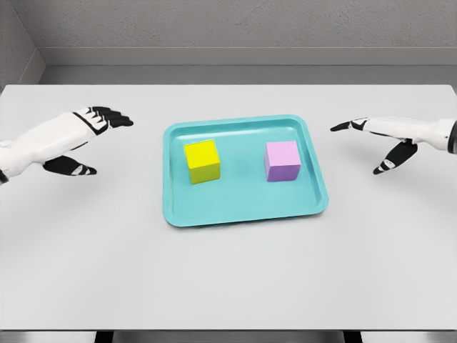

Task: Push two cubes

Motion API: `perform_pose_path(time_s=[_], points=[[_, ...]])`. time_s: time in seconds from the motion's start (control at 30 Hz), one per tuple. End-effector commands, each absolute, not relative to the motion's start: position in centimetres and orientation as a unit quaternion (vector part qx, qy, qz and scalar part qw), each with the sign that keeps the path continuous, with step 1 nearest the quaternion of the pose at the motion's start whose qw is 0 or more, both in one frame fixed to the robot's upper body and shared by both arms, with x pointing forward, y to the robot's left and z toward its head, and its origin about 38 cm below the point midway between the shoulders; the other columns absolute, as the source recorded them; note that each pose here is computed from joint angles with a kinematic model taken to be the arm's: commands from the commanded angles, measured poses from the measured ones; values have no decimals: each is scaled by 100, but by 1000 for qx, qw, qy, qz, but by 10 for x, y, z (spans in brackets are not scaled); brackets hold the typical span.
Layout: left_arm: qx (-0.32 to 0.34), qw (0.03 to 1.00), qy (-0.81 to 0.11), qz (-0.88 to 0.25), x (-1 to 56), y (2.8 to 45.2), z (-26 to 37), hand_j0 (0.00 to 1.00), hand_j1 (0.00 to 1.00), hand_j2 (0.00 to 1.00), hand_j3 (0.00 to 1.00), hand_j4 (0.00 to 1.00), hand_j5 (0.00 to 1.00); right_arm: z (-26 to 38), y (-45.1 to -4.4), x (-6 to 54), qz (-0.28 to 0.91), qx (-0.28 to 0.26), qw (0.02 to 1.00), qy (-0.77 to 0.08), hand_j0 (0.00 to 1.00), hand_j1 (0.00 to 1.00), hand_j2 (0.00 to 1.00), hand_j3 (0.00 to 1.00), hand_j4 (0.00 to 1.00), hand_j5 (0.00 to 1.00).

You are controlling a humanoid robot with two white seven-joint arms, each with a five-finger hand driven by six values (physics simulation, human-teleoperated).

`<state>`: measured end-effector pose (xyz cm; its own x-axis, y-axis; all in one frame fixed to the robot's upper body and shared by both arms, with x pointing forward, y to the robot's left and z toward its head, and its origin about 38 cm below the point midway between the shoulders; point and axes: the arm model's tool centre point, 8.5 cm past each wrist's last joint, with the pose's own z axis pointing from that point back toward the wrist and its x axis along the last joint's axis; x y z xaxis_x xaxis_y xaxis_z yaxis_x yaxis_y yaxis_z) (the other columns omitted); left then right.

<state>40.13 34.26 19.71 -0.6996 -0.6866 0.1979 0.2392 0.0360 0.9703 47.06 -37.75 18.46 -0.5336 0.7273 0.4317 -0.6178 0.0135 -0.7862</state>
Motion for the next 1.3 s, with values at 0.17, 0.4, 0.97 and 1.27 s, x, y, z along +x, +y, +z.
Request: perform_pose_path(time_s=[0.17, 0.4, 0.97, 1.27], points=[[194, 343, -605, -692, 413, 327, 171, 69, 69, 69, 69, 69, 69, 187, -378, 472, 697, -54, 482, -528, 100, 100, 100, 100, 100, 100], [191, 332, -616, -688, 417, 316, 176, 55, 55, 55, 55, 55, 55, 184, -378, 471, 700, -52, 482, -525, 57, 57, 57, 57, 57, 57], [152, 343, -621, -688, 426, 283, 151, 56, 56, 56, 56, 56, 56, 188, -304, 475, 811, -88, 348, -462, 13, 13, 13, 13, 13, 13], [138, 333, -629, -688, 431, 262, 153, 56, 56, 56, 56, 56, 56, 186, -277, 480, 833, -93, 313, -448, 13, 13, 13, 13, 13, 13]])
